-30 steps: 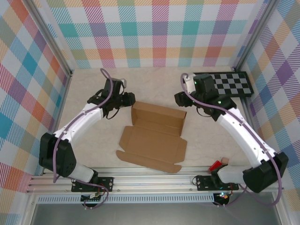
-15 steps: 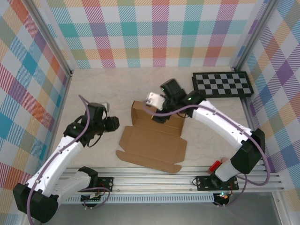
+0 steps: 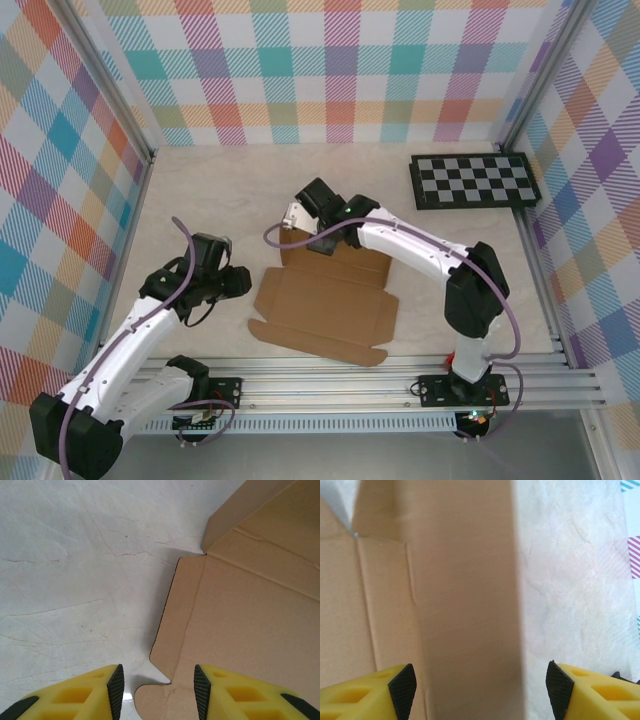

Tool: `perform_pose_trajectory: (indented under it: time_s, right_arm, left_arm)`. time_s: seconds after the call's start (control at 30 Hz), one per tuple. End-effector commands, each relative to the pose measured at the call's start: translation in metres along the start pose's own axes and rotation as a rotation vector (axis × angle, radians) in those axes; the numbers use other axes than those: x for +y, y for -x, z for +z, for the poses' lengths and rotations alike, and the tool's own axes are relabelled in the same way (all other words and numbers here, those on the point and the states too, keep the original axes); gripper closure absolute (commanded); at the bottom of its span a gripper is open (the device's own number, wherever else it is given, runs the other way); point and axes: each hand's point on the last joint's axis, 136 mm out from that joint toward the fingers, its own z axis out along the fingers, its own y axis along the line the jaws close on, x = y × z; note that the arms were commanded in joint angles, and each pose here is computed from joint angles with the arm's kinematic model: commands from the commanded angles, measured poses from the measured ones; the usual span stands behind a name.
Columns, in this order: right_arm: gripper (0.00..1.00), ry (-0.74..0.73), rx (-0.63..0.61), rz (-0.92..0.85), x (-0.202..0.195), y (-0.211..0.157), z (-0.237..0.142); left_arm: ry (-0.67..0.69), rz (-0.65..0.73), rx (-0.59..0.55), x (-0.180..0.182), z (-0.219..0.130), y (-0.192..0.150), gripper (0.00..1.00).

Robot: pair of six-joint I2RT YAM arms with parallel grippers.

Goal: Fold the paper box

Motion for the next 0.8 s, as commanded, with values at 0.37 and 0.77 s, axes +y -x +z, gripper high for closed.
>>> perform_pose_trajectory:
  time_s: [0.37, 0.77]
  right_arm:
    - [0.28, 0.12, 0.126, 0.539, -0.079, -0.069, 0.059]
    - [0.29, 0.403, 0.139, 1.177, -0.079, -0.151, 0.104]
  left_arm:
    - [0.001, 0.021, 0.013, -0.007, 0.004, 0.016, 0.55]
    - [-0.17, -0.134, 0.071, -0.037, 0.005, 0.007, 0.49]
